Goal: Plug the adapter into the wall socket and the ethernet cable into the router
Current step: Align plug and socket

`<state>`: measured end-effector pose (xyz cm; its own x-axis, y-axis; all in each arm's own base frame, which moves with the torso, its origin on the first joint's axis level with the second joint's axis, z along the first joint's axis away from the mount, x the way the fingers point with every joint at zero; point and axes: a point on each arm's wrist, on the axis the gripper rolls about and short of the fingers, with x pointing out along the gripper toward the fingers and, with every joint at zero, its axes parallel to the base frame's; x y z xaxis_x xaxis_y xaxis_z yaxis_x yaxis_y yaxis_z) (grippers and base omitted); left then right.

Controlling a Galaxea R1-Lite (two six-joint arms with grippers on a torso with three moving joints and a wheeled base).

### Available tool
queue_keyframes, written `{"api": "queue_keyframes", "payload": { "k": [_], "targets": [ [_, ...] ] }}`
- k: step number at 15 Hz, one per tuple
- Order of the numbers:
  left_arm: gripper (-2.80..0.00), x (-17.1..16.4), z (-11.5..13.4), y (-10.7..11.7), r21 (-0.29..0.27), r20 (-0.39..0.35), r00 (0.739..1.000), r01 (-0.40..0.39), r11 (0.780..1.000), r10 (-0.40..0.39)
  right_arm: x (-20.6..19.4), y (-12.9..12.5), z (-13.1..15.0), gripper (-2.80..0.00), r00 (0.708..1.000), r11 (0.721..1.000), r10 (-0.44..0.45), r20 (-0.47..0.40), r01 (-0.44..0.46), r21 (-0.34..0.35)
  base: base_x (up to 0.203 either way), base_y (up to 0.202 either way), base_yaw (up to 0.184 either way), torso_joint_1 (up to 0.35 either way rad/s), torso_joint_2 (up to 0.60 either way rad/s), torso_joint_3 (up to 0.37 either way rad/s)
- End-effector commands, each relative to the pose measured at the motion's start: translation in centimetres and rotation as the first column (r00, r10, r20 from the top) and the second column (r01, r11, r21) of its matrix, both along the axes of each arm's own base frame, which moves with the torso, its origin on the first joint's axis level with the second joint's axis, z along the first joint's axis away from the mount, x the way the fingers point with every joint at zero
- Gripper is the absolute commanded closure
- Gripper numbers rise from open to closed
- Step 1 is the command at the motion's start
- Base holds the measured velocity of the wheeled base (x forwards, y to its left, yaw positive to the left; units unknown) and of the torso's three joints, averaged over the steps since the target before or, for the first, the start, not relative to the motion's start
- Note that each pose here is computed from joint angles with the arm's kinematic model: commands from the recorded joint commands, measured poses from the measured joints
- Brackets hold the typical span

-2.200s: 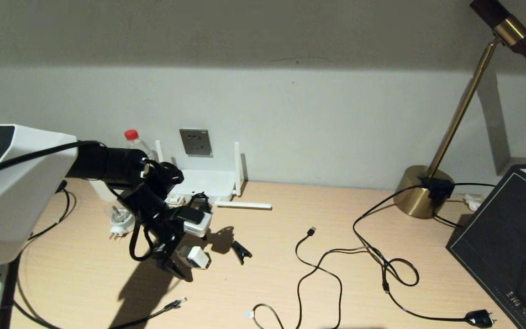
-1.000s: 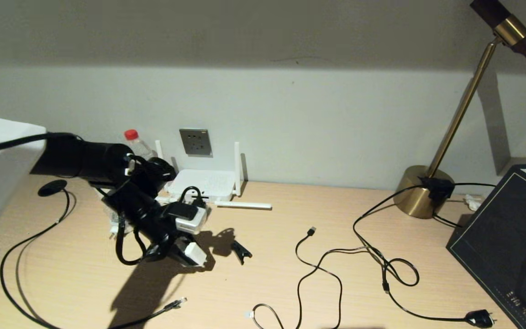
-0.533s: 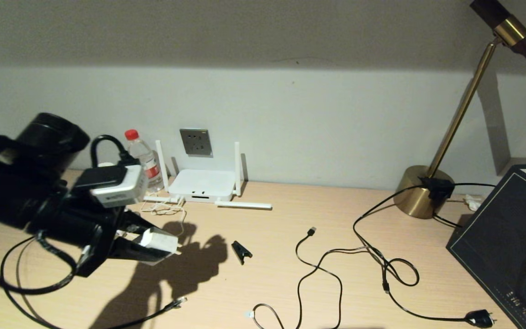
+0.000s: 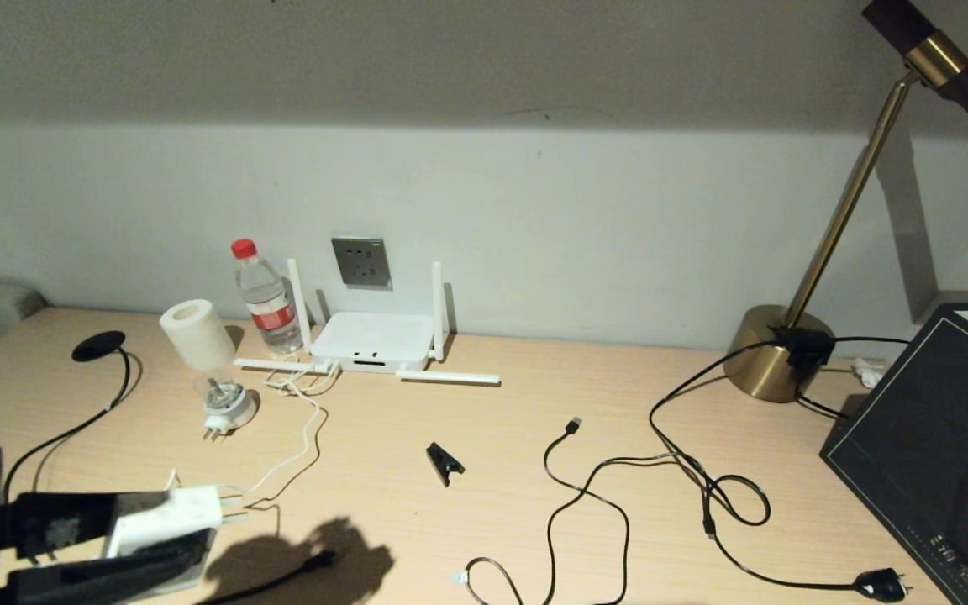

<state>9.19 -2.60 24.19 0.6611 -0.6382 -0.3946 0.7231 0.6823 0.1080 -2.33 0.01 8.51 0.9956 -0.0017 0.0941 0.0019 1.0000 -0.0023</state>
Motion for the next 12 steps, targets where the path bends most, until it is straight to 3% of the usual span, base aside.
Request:
{"api": "queue_keyframes", "payload": {
  "k": [1, 4, 8, 11, 12],
  "targets": [
    [0.00, -1.5, 0.0, 0.4, -0.079, 0.025, 0.990, -0.139, 0.987, 0.141, 0.3, 0.0, -1.0, 0.00, 0.999, 1.000, 0.000, -0.036, 0.000, -0.001, 0.000, 0.000, 0.000, 0.000, 0.00, 0.000],
    [0.00, 1.3, -1.0, 0.1, -0.146, -0.085, 0.972, -0.228, 0.963, 0.218, 0.3, 0.0, -1.0, 0.00, 0.999, 1.000, 0.000, -0.036, 0.000, 0.000, 0.000, 0.000, 0.000, 0.000, 0.00, 0.000],
    [0.00, 7.0, -2.6, -0.8, -0.289, -0.281, 0.920, -0.353, 0.890, 0.273, 0.3, 0.0, -1.0, 0.00, 0.999, 1.000, 0.000, -0.036, 0.000, -0.001, 0.000, 0.000, 0.000, 0.000, 0.00, 0.000],
    [0.00, 13.3, -5.4, -1.4, -0.285, -0.333, 0.871, -0.459, 0.842, 0.362, 0.3, 0.0, -1.0, 0.00, 0.999, 1.000, 0.000, -0.036, 0.000, 0.000, 0.000, 0.000, 0.000, 0.000, 0.00, 0.000],
    [0.00, 15.6, -6.6, -1.6, -0.287, -0.310, 0.859, -0.493, 0.821, 0.408, 0.3, 0.0, -1.0, 0.00, 0.999, 1.000, 0.000, -0.036, 0.000, -0.001, 0.000, 0.000, 0.000, 0.000, 0.00, 0.000]
  ]
}}
